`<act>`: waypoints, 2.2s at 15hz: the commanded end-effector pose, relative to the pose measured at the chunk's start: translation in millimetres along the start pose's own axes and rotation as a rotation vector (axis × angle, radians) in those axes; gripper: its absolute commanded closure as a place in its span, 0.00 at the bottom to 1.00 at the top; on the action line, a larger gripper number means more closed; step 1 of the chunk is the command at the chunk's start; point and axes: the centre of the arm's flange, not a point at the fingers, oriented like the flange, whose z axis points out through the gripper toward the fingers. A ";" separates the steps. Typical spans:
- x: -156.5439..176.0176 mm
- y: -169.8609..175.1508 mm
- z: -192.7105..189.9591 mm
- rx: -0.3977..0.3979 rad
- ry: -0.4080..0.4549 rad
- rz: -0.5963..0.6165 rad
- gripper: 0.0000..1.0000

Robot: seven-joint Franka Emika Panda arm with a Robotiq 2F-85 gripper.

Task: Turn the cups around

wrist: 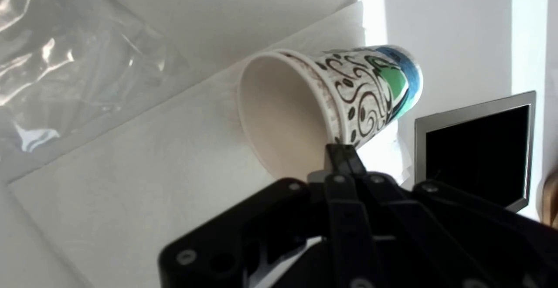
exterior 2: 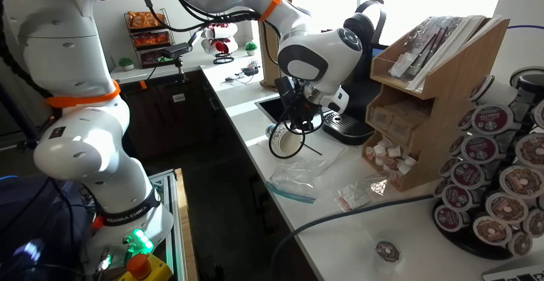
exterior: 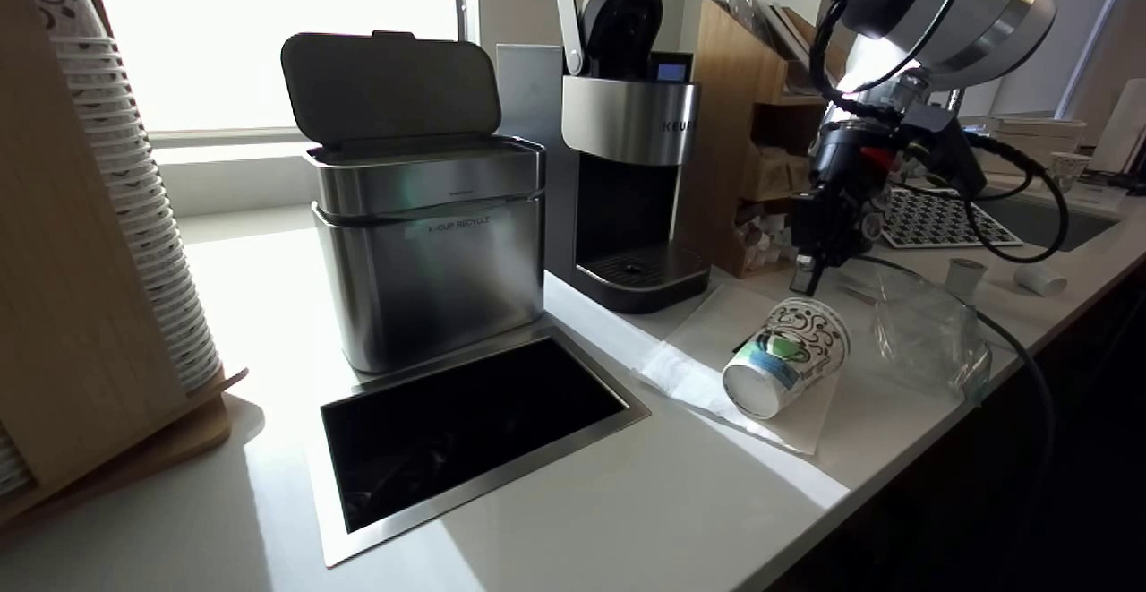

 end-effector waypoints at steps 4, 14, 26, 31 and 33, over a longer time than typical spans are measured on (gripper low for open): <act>-4.3 1.6 -15.2 0.000 0.061 -0.015 0.56; -9.5 8.6 8.5 0.020 0.021 0.000 0.30; -4.3 6.7 22.9 0.107 0.052 0.038 0.98; -4.8 -2.5 9.4 0.105 0.068 0.028 0.99; -5.4 -10.9 -1.6 0.086 0.076 0.012 0.99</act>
